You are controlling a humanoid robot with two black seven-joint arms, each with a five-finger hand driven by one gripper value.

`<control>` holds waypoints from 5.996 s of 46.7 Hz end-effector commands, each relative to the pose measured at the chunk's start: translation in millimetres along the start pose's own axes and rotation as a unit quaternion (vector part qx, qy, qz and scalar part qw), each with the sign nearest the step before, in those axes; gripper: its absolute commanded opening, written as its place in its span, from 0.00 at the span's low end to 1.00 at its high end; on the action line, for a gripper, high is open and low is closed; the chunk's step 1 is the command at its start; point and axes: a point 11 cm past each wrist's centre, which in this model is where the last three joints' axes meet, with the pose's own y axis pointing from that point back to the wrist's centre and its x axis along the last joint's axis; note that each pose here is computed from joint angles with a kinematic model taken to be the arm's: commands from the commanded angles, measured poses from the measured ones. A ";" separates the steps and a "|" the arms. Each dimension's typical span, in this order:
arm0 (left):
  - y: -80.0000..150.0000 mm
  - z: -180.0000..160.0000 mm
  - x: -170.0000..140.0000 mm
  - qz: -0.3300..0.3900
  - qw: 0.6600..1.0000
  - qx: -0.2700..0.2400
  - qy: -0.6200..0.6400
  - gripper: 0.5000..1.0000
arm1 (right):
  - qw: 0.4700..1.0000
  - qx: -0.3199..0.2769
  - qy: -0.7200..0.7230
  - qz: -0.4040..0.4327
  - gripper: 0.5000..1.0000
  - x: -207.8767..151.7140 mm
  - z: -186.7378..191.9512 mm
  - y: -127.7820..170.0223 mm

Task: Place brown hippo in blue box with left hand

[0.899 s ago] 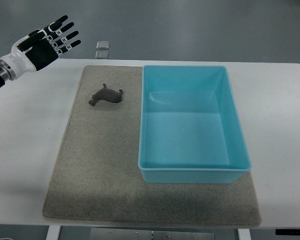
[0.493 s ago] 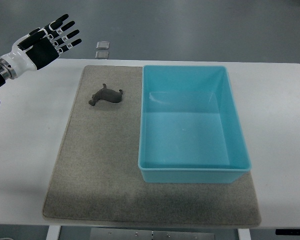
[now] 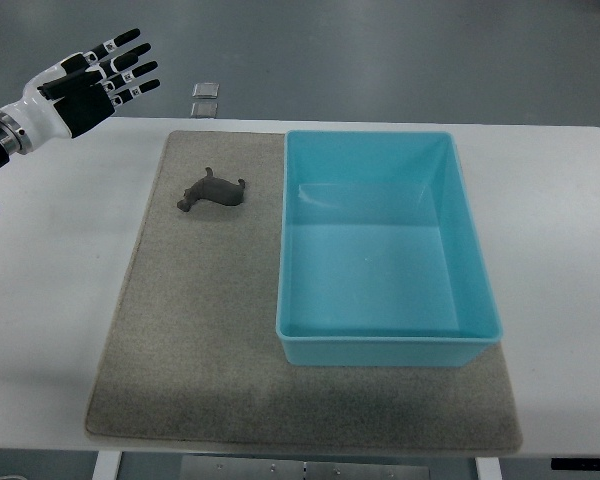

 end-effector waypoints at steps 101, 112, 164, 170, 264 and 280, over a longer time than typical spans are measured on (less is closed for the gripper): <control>-70.0 -77.3 -62.0 -0.134 0.673 0.222 -0.692 0.89 | 1.000 0.000 0.000 0.000 0.87 0.0 0.0 0.0; -68.6 -82.4 -61.5 -0.141 0.662 0.229 -0.700 0.72 | 1.000 0.000 0.000 0.000 0.87 0.0 0.0 0.0; -71.9 -76.8 -66.4 -0.147 0.646 0.226 -0.714 0.00 | 1.000 0.000 0.000 0.000 0.87 0.0 0.0 0.0; -72.4 -75.5 -66.3 -0.145 0.647 0.224 -0.715 0.00 | 1.000 0.000 0.000 0.000 0.87 0.0 0.0 0.0; -116.0 -82.0 -263.6 -0.321 0.624 0.072 -0.709 0.00 | 1.000 0.000 0.000 0.000 0.87 0.0 0.0 0.0; -109.1 -106.0 -252.2 -0.330 0.627 0.096 -0.699 0.53 | 1.000 0.000 0.000 0.000 0.87 0.0 0.0 0.0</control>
